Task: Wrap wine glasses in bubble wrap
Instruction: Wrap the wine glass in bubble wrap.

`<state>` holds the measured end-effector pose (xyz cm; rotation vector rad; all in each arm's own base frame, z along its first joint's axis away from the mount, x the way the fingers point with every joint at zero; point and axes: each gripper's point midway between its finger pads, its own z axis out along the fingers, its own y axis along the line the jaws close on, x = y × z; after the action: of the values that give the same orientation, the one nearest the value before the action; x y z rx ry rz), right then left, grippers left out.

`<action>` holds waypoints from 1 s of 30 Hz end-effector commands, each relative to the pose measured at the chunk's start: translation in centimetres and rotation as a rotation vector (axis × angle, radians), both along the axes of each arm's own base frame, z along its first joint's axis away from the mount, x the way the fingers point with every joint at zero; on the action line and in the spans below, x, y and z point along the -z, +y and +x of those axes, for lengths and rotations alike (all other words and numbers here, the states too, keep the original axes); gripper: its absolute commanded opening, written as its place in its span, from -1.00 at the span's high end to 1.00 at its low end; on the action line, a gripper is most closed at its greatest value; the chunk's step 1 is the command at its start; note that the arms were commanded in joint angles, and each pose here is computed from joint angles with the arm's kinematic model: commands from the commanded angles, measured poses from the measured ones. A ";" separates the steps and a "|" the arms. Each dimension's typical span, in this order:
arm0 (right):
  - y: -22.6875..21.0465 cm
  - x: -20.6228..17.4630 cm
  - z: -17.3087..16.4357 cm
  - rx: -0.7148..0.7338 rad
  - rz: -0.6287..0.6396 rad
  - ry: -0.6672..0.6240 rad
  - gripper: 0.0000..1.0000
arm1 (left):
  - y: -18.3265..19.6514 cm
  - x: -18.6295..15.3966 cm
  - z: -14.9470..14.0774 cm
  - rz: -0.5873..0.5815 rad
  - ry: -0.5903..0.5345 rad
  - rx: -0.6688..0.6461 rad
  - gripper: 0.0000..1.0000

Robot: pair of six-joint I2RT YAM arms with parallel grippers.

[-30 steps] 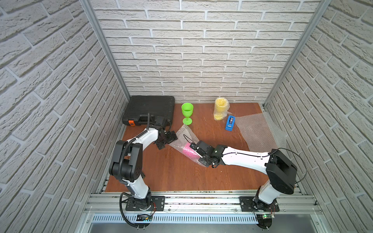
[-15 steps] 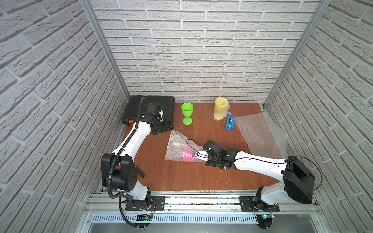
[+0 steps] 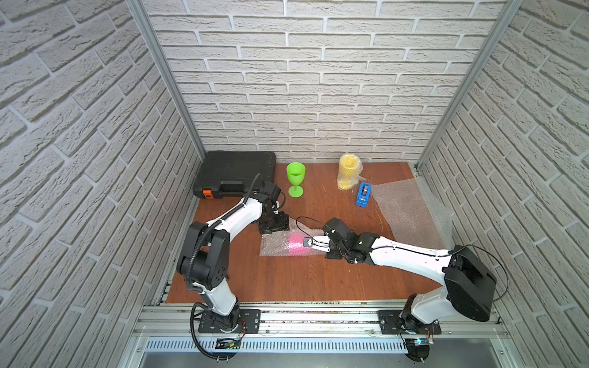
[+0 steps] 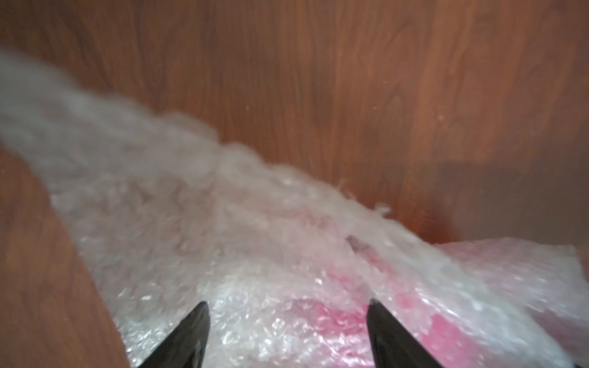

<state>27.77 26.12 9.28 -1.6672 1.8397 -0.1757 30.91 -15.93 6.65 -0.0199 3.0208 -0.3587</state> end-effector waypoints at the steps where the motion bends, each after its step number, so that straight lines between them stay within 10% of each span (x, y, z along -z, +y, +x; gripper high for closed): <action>1: -0.3 -0.4 1.2 0.049 0.013 -0.054 0.95 | 2.9 2.2 -1.5 0.177 0.088 0.000 -0.59; 10: -1.2 -2.0 2.2 0.094 0.061 -0.130 0.95 | 7.8 1.4 -2.1 0.349 0.152 0.013 -0.48; 16: -0.6 -2.5 1.5 0.009 0.090 -0.152 0.95 | 8.1 -6.0 1.7 0.263 -0.126 0.079 -0.48; 22: -0.2 -2.1 0.9 -0.063 0.077 -0.153 0.95 | 1.7 -12.2 3.7 -0.032 -0.418 0.388 -0.47; 30: -0.1 -1.8 0.3 -0.094 0.083 -0.124 0.95 | -6.7 -9.1 0.0 -0.137 -0.578 1.177 -0.76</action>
<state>28.11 25.50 9.79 -1.6669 1.7050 -0.1973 33.19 -18.75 17.89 1.0059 2.4269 -0.4630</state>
